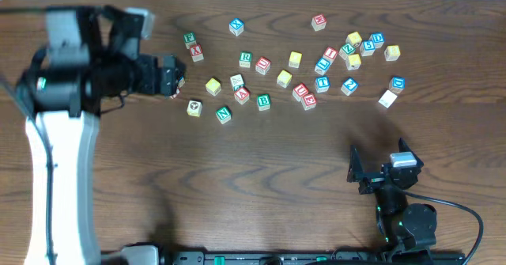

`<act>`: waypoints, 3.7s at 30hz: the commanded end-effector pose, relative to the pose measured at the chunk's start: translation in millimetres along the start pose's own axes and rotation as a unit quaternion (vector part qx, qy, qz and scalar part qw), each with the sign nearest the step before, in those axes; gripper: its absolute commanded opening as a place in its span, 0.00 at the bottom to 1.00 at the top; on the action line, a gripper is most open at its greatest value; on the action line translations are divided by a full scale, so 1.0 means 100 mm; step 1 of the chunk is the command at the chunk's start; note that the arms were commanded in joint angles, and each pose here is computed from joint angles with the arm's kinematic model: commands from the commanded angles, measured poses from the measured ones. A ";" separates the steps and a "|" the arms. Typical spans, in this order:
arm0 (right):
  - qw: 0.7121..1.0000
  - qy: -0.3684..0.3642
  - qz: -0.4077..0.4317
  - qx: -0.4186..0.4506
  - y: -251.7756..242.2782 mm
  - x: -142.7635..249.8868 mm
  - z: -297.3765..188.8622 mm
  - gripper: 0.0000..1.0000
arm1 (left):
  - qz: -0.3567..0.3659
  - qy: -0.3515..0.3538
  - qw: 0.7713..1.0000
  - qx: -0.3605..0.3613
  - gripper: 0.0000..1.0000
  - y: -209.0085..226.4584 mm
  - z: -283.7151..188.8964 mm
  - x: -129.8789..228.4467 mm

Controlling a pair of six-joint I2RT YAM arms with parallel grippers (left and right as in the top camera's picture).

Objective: Spell out ROBOT
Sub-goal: 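Reach the left gripper forward over the green R block, then lower the left gripper around the green R block and close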

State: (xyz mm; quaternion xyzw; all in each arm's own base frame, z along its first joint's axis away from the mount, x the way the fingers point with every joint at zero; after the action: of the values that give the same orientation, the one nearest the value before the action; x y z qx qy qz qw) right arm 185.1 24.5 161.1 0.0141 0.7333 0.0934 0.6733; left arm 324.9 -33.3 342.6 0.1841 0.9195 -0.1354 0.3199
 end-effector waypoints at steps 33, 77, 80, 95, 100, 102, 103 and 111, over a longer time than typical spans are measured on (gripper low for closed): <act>1.000 -0.001 -0.005 0.001 -0.01 0.00 0.00 0.99 | -0.032 0.158 0.985 -0.066 0.97 -0.25 1.46 -0.26; 1.000 -0.001 -0.005 0.001 -0.01 0.00 0.00 0.99 | -0.014 0.113 0.989 -0.092 0.98 -0.28 3.28 -0.20; 1.000 -0.001 -0.005 0.001 -0.01 0.00 0.00 0.99 | -0.016 0.106 0.990 -0.094 0.97 -0.24 3.28 -0.22; 1.000 -0.001 -0.005 0.001 -0.01 0.00 0.00 0.99 | -0.043 0.097 0.989 -0.108 0.93 0.01 3.24 -0.24; 1.000 -0.001 -0.005 0.001 -0.01 0.00 0.00 0.99 | -0.040 0.097 0.989 -0.106 0.92 -0.02 3.25 -0.24; 1.000 -0.001 -0.005 0.001 -0.01 0.00 0.00 0.99 | -0.040 0.097 0.989 -0.105 0.86 -0.03 3.25 -0.24; 1.000 -0.001 -0.005 0.001 -0.01 0.00 0.00 0.99 | -0.039 0.097 0.989 -0.105 0.85 -0.03 3.25 -0.25; 1.000 -0.001 -0.005 0.001 -0.01 0.00 0.00 0.99 | -0.036 0.097 0.990 -0.101 0.73 -0.08 3.26 -0.25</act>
State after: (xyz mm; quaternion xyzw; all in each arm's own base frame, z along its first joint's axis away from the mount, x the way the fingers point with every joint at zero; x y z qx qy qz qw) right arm 185.1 24.5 161.2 0.0142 0.7332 0.0934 0.6734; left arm 512.4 -163.5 100.3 0.1297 0.9648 -0.0357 0.2260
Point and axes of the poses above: each gripper's point midway between its finger pads, its own z axis out along the fingers, its own y axis along the line the jaws close on, x = y × z, the point moved 6 cm from there along -z, back along the fingers, and after that the axes turned 9 degrees about z, right-handed, at the moved point
